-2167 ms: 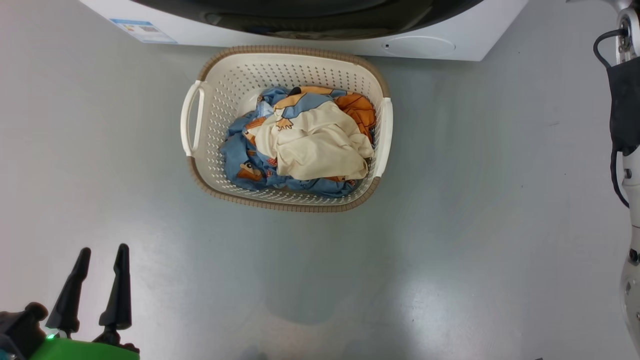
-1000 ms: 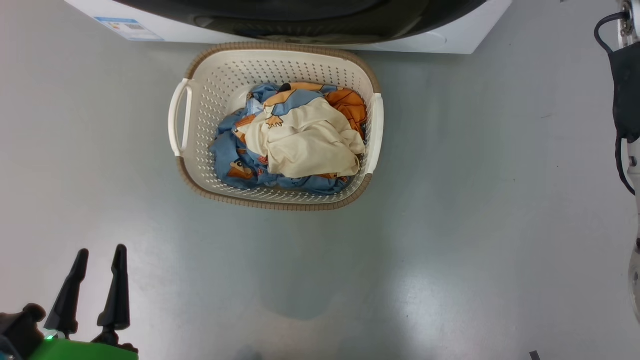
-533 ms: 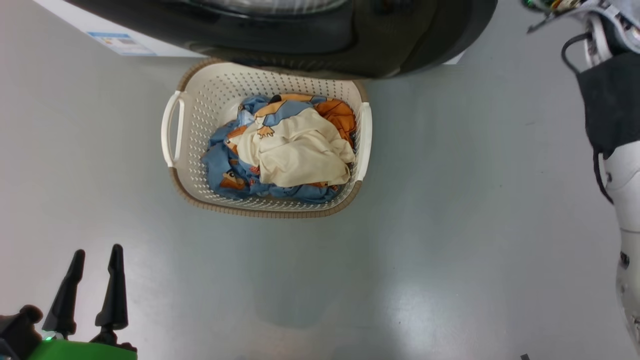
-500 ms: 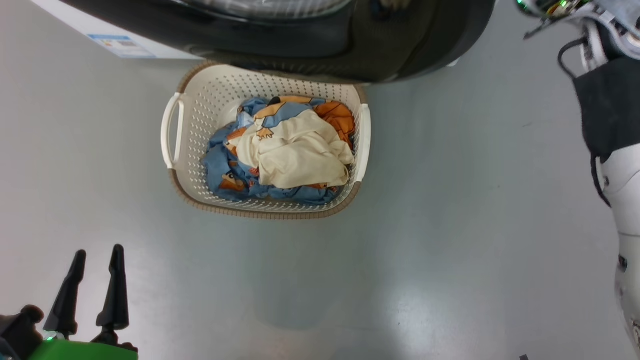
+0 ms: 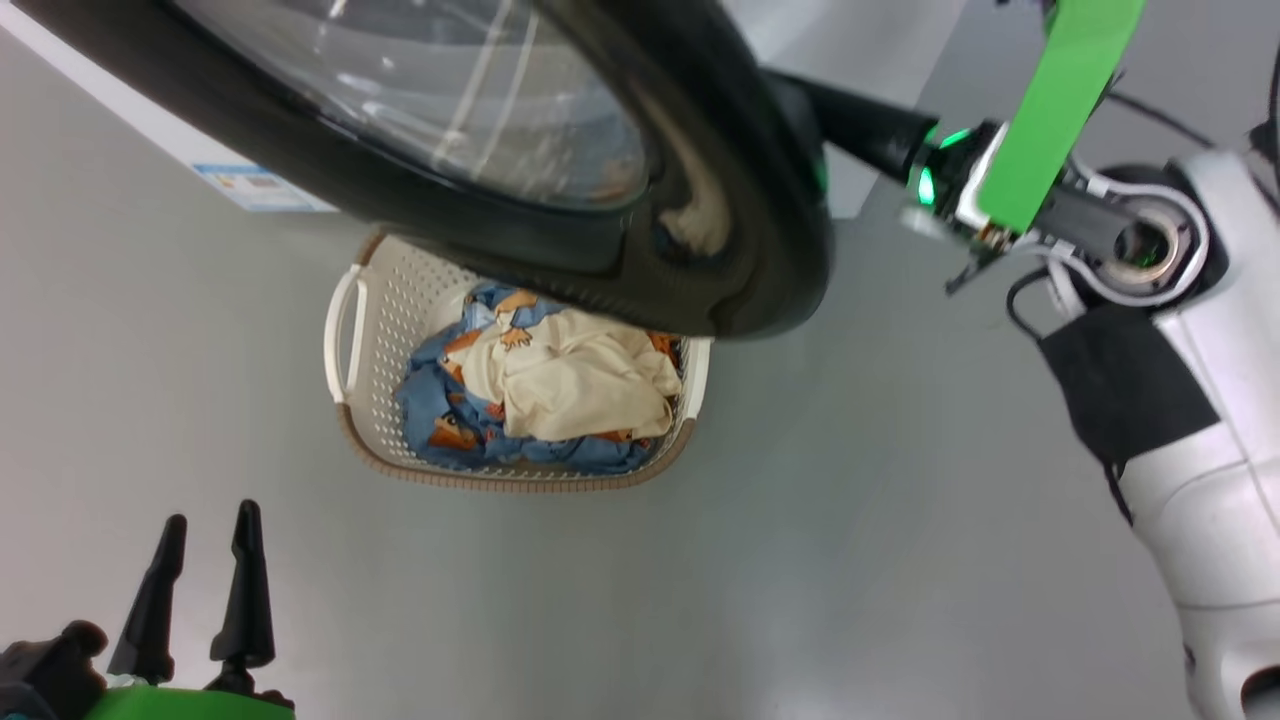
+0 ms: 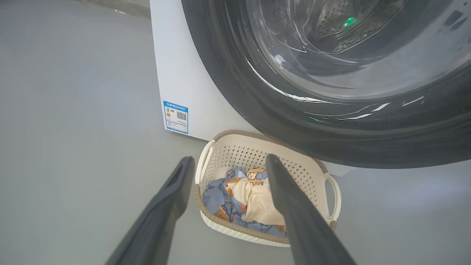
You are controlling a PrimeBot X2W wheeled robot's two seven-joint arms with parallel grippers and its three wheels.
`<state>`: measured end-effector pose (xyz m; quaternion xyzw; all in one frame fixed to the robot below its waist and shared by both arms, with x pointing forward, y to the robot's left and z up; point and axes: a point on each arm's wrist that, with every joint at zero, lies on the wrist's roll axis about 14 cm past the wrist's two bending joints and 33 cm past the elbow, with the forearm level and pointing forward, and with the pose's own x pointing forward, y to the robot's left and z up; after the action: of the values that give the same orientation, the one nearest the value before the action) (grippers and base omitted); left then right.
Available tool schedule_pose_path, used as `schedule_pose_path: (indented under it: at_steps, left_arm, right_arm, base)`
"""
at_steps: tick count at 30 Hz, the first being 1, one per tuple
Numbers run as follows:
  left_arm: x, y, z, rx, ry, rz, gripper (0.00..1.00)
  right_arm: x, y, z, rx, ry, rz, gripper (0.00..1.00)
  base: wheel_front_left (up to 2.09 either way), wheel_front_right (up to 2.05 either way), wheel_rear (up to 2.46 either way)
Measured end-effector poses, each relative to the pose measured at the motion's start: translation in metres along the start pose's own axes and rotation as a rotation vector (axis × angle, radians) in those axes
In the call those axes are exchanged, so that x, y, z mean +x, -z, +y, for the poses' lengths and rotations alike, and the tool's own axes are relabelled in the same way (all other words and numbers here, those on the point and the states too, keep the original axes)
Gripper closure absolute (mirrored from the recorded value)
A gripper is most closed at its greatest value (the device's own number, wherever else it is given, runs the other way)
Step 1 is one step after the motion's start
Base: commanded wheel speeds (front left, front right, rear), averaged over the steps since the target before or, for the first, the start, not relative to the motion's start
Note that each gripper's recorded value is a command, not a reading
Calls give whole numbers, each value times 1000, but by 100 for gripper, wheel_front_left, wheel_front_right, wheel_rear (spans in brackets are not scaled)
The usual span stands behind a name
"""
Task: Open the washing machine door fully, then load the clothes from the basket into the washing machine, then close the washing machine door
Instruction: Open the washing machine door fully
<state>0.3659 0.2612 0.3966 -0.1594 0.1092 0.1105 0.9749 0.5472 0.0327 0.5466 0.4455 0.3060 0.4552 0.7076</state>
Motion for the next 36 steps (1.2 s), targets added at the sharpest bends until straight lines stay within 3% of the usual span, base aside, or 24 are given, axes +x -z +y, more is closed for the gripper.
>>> schedule_pose_path:
  at_steps: [19, 36]
  left_arm:
    - [-40, -31, -14, -68, 16, -121, 0]
    - [-77, -48, -2, -106, -25, -206, 0]
  right_arm:
    - [-19, 82, 47, -20, 5, 46, 100]
    - [8, 153, 96, 16, -94, 151, 100]
  base:
    - [0, 0, 0]
    - [0, 0, 0]
